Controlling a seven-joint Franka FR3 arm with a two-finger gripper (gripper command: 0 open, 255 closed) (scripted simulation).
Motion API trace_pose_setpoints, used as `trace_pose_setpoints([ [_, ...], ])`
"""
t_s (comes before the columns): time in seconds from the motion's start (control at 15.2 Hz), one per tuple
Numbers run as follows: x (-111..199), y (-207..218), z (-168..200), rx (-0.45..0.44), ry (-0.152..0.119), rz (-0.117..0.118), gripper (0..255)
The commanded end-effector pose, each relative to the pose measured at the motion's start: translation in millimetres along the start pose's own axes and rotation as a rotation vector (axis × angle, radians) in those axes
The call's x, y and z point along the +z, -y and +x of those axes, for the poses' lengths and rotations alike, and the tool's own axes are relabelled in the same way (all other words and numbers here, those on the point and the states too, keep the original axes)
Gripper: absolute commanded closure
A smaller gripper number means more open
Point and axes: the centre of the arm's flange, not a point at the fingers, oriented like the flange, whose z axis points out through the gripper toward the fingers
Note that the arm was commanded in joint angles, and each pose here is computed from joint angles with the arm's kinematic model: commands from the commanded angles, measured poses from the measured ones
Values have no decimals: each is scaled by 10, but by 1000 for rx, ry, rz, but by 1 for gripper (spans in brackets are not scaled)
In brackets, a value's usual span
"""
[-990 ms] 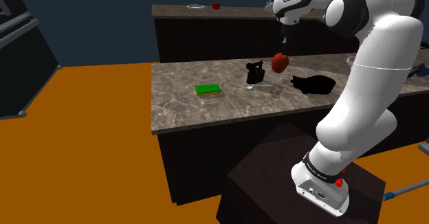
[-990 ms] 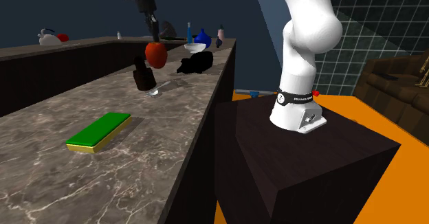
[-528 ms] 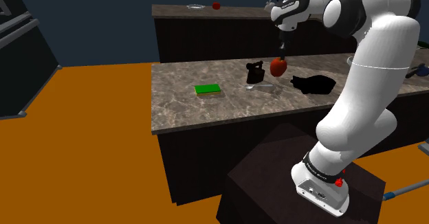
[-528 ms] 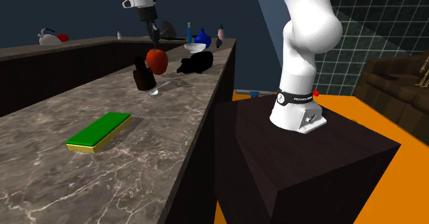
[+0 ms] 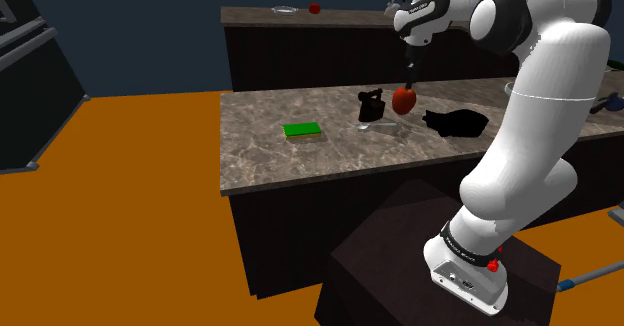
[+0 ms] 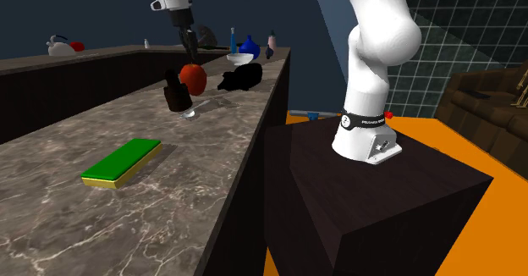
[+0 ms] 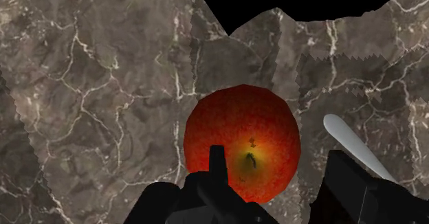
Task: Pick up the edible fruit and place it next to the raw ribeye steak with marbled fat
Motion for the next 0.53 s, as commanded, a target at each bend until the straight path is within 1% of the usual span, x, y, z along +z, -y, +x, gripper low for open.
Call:
trace_pose_setpoints([
  [0.0,0,0,0,0,0,0,0],
  [0.2,0,0,0,0,0,0,0],
  [0.46,-501,0,0,0,0,0,0],
])
